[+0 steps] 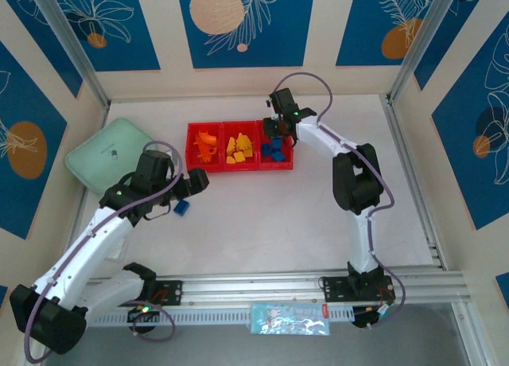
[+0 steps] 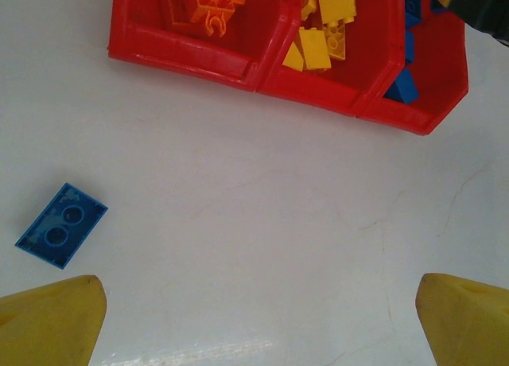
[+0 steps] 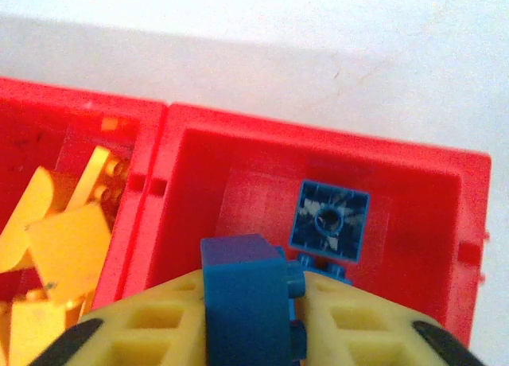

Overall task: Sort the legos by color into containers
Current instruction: Place the lego in the container, then pick up the lego from the middle-left of the table.

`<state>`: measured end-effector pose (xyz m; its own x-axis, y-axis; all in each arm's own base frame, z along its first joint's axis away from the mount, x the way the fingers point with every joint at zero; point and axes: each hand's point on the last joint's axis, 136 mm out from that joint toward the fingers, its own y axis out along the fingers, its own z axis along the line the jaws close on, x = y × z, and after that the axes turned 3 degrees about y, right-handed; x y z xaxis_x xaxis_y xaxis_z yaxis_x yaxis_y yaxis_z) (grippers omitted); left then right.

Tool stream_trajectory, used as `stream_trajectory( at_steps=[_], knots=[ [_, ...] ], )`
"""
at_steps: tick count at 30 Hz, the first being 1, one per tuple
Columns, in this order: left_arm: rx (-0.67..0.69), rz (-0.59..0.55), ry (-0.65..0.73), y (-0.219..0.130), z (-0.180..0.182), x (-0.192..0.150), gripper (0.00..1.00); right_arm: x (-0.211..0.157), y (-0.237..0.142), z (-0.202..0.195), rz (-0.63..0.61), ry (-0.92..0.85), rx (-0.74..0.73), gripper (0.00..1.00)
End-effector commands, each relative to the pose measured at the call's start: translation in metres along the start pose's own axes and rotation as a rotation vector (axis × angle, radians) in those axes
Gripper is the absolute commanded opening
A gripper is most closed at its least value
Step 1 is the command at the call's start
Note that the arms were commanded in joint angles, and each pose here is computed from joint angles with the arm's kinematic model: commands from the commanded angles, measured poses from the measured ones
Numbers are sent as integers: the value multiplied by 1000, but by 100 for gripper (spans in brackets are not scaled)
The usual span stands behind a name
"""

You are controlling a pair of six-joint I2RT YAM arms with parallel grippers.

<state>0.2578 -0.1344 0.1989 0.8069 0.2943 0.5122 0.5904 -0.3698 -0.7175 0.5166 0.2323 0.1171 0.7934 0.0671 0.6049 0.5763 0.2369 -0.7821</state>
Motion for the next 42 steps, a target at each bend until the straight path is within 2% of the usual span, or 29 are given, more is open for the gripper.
stream_trajectory(
  at_steps=[1, 4, 6, 10, 16, 23, 32, 42],
  knots=[
    [-67, -63, 10, -9, -18, 22, 99, 14, -1, 4, -12, -34, 22, 41],
    [-75, -73, 9, -10, -20, 26, 99, 21, -12, 9, -32, -37, 25, 49],
    [-65, -70, 12, -10, -18, 25, 99, 24, -25, 16, -51, -48, 38, 50],
    [-33, -75, 18, -18, -11, 23, 99, 8, -55, 45, -62, -90, 93, 53],
    [29, -76, 18, -36, 7, 10, 99, -54, -86, 114, -8, -189, 216, 59],
    [87, -73, -6, -61, 30, -12, 99, -135, -101, 203, 81, -343, 370, 66],
    [147, -93, -52, -86, 54, -33, 99, -201, -78, 282, 175, -478, 494, 73],
    [178, -121, -95, -96, 68, -41, 99, -219, -33, 316, 204, -584, 475, 81]
  ],
)
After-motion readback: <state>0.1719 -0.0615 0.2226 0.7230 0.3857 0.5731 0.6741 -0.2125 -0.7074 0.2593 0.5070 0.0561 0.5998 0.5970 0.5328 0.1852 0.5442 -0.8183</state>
